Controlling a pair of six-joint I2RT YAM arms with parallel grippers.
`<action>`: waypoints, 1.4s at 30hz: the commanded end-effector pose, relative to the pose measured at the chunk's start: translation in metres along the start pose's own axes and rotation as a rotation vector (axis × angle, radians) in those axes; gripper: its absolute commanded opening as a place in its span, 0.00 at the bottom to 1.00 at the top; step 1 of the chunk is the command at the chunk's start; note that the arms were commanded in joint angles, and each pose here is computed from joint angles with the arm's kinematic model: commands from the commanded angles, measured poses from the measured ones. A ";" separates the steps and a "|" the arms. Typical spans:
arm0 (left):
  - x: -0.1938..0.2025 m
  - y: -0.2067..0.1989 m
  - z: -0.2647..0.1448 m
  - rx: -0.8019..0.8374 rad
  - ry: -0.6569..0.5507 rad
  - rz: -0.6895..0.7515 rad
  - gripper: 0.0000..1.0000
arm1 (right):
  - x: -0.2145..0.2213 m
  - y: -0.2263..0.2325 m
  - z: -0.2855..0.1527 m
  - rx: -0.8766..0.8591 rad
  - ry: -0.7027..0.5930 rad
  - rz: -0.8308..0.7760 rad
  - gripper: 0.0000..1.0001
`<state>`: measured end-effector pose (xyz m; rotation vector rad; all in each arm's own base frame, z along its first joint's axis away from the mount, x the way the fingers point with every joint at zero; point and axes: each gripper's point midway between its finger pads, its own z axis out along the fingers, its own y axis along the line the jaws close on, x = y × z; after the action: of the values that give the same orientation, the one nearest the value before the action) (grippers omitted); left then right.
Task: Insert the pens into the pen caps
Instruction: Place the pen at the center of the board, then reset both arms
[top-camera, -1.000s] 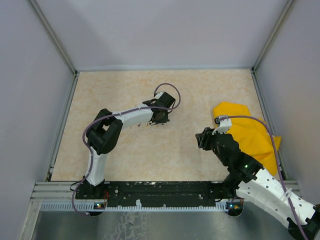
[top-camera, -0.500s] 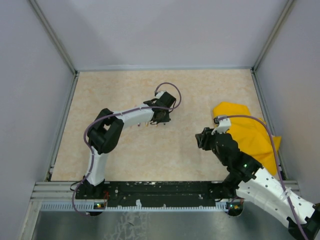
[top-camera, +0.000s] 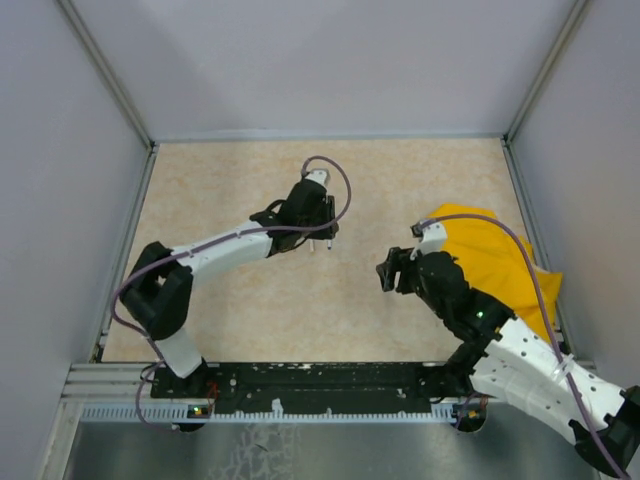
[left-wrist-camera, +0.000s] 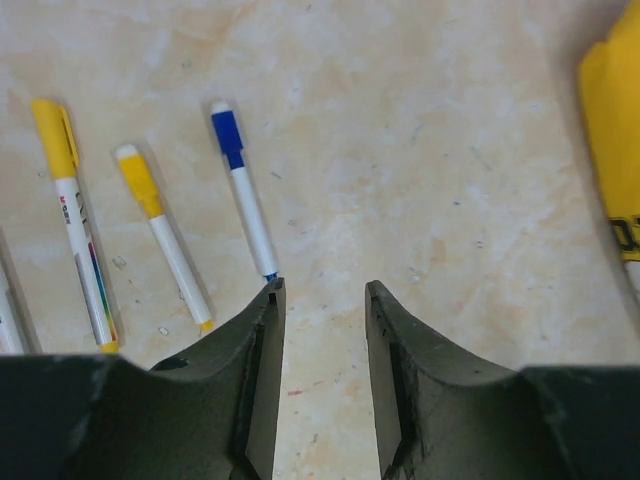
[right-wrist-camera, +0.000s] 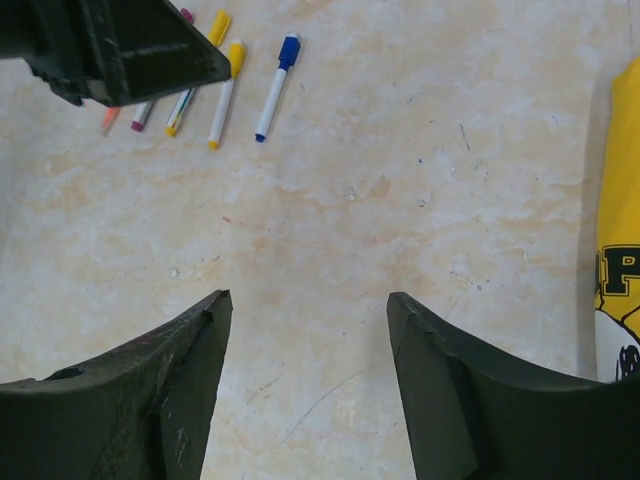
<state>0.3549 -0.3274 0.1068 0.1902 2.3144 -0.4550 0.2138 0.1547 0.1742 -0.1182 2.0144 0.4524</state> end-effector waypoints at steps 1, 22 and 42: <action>-0.045 -0.027 -0.041 0.173 -0.199 0.087 0.44 | -0.026 0.019 0.002 -0.059 -0.050 -0.015 0.65; -0.054 0.082 -0.214 -0.037 -0.560 0.016 1.00 | -0.098 -0.036 -0.019 -0.040 -0.226 0.102 0.75; -0.036 0.146 -0.270 -0.246 -0.653 -0.087 1.00 | -0.113 -0.078 -0.067 0.200 -0.419 0.136 0.80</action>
<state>0.2420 -0.0972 0.2734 -0.1304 1.7131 -0.2520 0.2323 0.0566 0.2690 0.1760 1.6725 0.3698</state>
